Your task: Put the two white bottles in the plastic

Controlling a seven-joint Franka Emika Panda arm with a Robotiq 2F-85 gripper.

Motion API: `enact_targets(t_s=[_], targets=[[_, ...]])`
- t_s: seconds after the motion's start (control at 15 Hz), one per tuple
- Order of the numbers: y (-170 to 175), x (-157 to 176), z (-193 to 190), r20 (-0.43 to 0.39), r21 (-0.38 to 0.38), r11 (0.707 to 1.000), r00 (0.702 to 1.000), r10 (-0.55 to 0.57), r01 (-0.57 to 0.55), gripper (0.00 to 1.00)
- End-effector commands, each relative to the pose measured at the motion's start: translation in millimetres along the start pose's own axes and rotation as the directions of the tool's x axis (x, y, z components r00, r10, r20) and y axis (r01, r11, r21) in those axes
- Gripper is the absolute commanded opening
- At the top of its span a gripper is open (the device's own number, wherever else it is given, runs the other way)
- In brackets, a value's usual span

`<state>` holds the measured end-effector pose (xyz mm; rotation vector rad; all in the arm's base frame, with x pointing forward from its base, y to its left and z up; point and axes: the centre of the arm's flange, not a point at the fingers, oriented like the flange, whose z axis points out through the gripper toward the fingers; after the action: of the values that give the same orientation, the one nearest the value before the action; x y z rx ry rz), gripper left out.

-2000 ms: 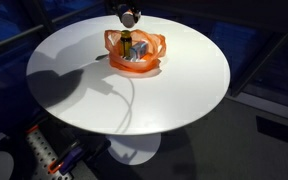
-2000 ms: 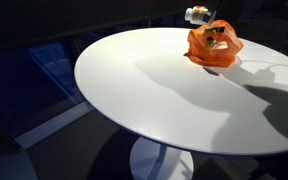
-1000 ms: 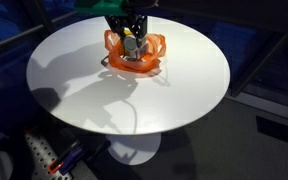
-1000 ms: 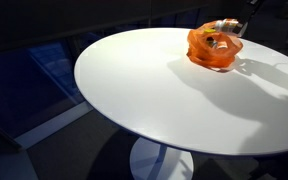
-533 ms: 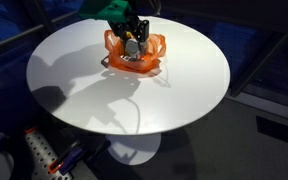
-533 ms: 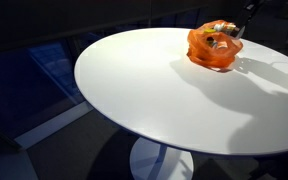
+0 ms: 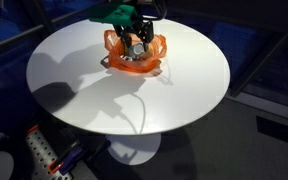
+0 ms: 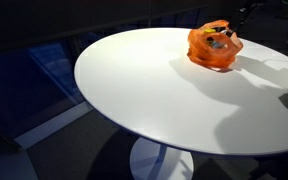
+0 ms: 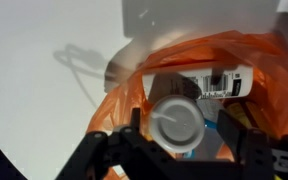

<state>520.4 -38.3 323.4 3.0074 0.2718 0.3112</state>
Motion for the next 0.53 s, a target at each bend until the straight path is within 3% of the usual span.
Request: enact_targets(t_s=[0.0,0.33,0.47], targets=[[0.1,9.6,-8.8,-0.039,-0.009,1.000,0.999,-0.005,0.005,1.00],[-4.0,12.3,-19.9,-0.086,-0.005,1.000,0.996,-0.029,0.028,1.00],[-9.1,10.9,-24.6,-0.055,0.007,1.000,0.998,-0.022,0.022,1.00]])
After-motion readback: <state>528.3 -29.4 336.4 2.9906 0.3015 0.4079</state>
